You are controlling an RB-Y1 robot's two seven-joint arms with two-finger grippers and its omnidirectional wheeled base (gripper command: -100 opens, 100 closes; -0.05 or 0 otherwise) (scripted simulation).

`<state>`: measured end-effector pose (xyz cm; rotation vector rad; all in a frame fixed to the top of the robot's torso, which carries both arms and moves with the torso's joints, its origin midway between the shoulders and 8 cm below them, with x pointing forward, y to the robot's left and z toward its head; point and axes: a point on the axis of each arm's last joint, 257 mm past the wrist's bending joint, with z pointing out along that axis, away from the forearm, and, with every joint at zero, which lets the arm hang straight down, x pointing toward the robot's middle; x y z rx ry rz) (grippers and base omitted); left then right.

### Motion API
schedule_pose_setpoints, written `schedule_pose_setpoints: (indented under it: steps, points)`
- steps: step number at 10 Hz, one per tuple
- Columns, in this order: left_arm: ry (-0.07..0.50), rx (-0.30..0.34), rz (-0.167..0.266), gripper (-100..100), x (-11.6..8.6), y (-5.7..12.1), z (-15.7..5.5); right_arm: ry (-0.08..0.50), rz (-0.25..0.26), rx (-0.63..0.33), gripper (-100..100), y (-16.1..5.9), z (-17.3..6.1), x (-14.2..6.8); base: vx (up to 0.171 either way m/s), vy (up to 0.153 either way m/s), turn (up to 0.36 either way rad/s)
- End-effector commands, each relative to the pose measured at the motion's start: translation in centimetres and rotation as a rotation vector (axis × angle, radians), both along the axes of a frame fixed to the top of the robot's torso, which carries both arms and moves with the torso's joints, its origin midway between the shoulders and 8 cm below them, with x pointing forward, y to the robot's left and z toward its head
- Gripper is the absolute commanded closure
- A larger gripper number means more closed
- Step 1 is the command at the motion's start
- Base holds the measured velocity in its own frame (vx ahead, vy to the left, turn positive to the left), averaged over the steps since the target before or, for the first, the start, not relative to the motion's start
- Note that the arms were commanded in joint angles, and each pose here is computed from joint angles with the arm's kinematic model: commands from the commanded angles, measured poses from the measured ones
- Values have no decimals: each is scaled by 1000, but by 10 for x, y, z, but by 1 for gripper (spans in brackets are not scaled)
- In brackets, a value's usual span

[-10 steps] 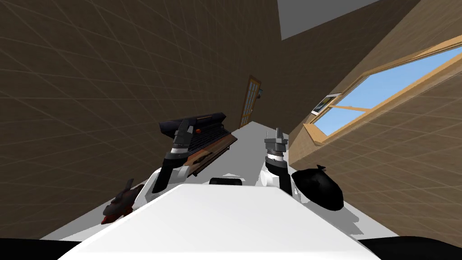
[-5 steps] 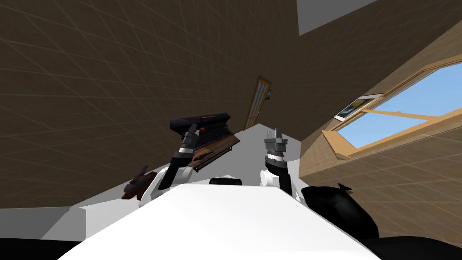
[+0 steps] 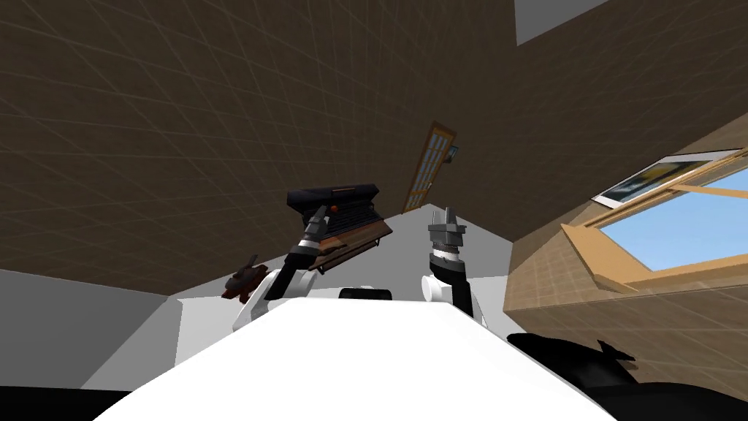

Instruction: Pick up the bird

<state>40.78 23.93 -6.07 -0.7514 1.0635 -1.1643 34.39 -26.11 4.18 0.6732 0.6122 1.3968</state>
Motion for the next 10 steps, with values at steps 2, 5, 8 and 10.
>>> schedule_pose_setpoints:
  steps: [2,5,8,10]
  points:
    - [83,-21,-5,-100,9,-6,-25,0,0,0,0,0,0,0,28,-79,120]
    - [214,-61,-9,-100,17,-12,-67,0,0,0,0,0,0,0,52,-90,246]
    - [309,-92,-4,-100,19,-14,-98,0,0,0,0,0,0,0,42,-44,113]
    - [357,-108,0,-100,19,-14,-114,0,0,0,0,0,0,0,65,-51,122]
